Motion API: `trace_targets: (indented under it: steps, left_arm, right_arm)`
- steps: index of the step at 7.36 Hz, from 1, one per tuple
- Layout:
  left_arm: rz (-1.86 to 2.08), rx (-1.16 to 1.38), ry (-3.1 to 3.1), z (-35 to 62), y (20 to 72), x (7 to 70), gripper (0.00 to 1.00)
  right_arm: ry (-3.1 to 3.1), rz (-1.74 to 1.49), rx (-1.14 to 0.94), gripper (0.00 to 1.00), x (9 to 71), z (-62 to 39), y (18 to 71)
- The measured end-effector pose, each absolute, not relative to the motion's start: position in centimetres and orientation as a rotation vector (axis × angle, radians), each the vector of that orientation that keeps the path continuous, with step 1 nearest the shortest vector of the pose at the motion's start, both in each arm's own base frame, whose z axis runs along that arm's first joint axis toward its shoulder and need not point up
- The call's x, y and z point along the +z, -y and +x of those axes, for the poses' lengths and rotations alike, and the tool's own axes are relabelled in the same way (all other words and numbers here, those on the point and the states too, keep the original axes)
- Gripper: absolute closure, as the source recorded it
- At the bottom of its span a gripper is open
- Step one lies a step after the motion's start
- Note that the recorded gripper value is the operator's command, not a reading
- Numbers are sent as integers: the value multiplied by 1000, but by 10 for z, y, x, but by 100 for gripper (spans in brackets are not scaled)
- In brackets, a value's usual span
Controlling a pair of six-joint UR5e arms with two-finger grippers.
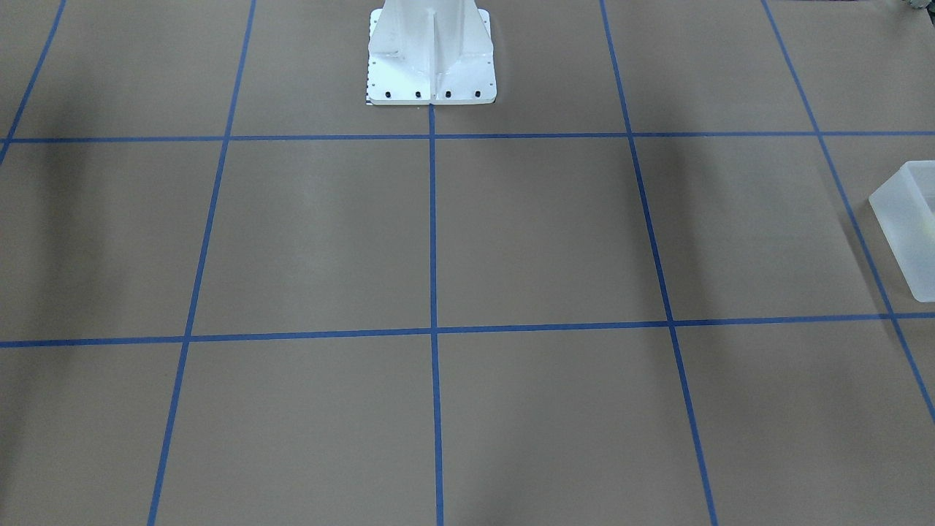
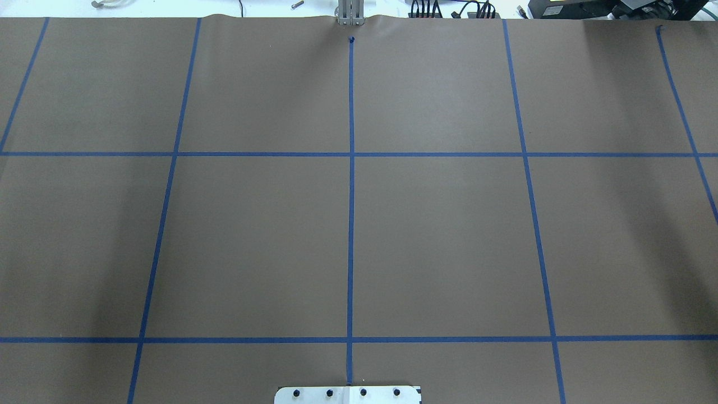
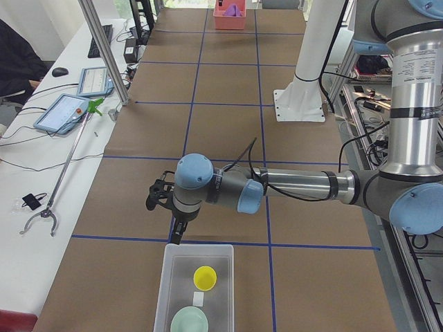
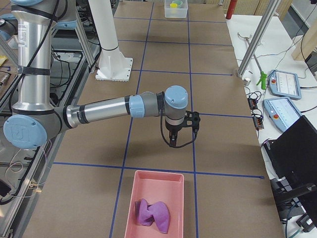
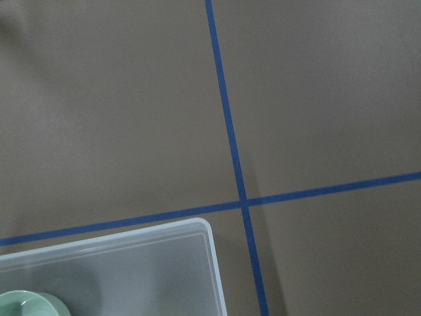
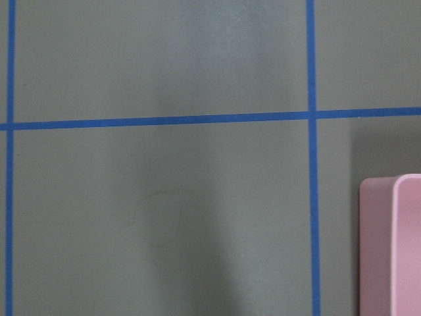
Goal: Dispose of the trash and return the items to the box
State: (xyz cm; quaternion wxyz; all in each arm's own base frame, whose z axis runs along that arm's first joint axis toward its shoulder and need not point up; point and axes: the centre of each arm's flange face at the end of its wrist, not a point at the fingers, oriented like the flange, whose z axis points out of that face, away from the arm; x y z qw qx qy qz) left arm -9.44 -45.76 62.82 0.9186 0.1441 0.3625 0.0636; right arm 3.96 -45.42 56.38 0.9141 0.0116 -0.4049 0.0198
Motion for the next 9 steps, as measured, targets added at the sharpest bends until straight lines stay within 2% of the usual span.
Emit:
trace_targets:
  steps: [4,9]
  left_arm:
    - [283,102,-745,-93,452,628,1]
    - [263,75,-748,-90,452,629,1]
  right_arm:
    - [838,-25,94,0,636,86,442]
    - [840,-42,118,0,648,93,434]
